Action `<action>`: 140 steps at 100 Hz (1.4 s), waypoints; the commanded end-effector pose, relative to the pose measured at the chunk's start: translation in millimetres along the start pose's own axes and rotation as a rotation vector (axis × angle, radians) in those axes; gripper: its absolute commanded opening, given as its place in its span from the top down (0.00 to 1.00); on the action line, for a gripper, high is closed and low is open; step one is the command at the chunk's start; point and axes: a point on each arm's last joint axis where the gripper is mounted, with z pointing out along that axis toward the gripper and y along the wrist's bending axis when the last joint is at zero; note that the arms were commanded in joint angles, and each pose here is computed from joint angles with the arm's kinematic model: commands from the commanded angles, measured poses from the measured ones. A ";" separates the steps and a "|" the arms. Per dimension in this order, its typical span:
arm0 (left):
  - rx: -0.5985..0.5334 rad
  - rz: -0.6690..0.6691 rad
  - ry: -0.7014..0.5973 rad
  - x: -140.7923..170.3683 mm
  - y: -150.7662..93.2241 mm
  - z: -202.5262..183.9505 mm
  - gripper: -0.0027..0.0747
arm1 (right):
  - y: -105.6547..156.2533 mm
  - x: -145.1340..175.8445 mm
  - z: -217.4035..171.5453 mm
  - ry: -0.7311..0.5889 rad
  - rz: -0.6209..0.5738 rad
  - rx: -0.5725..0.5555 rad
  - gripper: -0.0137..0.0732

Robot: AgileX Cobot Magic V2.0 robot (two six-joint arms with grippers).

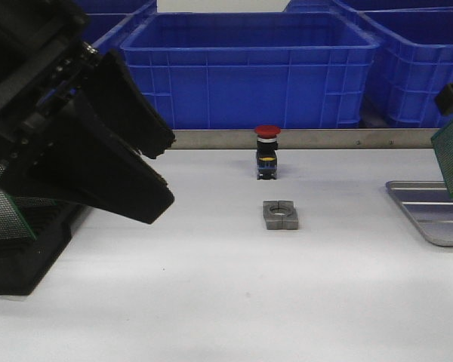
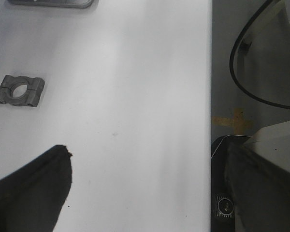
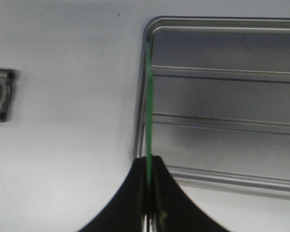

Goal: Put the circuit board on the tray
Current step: 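Carry the board with the right gripper and lower it onto the silver tray, then lower the left gripper into the rack onto another green board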

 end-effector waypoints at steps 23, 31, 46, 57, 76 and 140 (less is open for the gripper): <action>-0.015 -0.014 -0.078 -17.1 -1.2 -8.5 0.18 | -4.2 -38.6 33.9 0.024 0.010 -0.012 0.92; -0.015 -0.022 -0.087 -17.9 -1.2 -8.6 0.18 | -4.6 -40.7 45.4 0.073 0.012 -0.024 0.92; -0.015 -0.029 -0.095 -18.6 -1.2 -8.6 0.18 | -5.3 -42.4 58.0 0.119 0.014 -0.034 0.92; -0.015 -0.029 -0.095 -18.6 -1.2 -8.6 0.18 | -5.4 -42.8 58.5 0.118 0.014 -0.034 0.87; -0.015 -0.030 -0.096 -18.7 -1.1 -8.6 0.18 | -6.2 -43.8 57.8 0.109 0.014 -0.031 0.37; -0.117 -0.116 -0.078 -16.5 8.2 -16.5 0.18 | -12.6 -67.2 -17.8 -0.136 0.023 0.008 0.23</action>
